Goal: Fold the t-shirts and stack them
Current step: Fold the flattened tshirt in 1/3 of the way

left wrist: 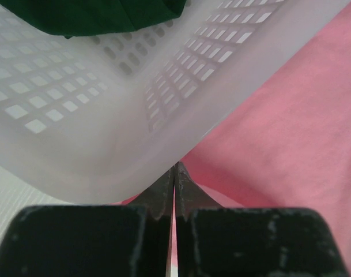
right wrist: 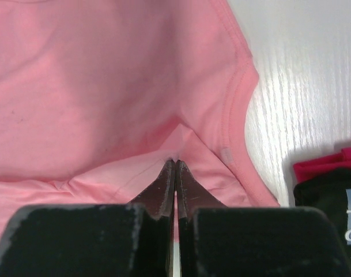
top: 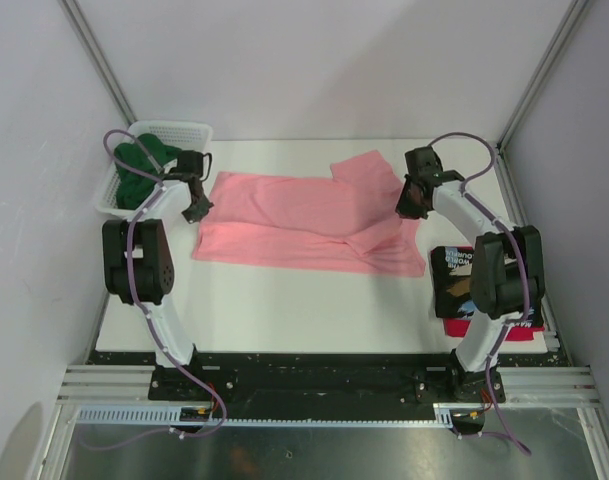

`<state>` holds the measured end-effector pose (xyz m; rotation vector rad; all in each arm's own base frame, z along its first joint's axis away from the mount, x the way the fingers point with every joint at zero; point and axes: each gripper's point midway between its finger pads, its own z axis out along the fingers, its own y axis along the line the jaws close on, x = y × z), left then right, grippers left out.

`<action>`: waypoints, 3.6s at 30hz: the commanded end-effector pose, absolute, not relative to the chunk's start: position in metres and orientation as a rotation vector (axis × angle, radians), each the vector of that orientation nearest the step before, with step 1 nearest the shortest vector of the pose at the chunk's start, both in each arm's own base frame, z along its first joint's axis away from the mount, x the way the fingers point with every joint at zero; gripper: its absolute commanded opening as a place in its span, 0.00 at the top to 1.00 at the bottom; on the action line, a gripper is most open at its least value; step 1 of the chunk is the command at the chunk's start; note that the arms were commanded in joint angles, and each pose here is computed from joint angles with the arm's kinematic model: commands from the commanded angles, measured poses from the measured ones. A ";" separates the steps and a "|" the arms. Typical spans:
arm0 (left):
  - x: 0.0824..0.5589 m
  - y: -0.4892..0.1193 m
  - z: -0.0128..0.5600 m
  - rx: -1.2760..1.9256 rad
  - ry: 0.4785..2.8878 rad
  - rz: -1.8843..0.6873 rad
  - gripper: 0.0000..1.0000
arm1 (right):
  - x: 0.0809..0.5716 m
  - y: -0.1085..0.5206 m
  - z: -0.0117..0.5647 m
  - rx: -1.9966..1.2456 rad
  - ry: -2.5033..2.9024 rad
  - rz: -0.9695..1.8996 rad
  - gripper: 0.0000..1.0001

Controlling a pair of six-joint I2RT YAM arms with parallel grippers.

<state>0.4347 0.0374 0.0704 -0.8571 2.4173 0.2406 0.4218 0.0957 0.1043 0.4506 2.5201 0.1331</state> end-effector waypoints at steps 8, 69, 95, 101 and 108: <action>0.450 0.064 0.089 -0.878 2.346 0.250 1.00 | 0.456 0.098 0.114 0.453 2.479 0.125 1.00; 0.407 0.053 0.094 -0.866 2.348 0.246 1.00 | 0.351 0.079 0.167 0.591 2.368 0.067 1.00; 0.437 0.055 0.072 -0.829 2.396 0.275 0.65 | 0.427 0.090 0.113 0.590 2.406 0.162 1.00; 0.441 0.044 0.105 -0.778 2.348 0.181 0.28 | 0.437 0.094 0.109 0.591 2.409 0.195 1.00; 0.416 0.001 0.111 -0.641 2.396 0.059 0.26 | 0.463 0.108 0.088 0.614 2.455 0.257 0.96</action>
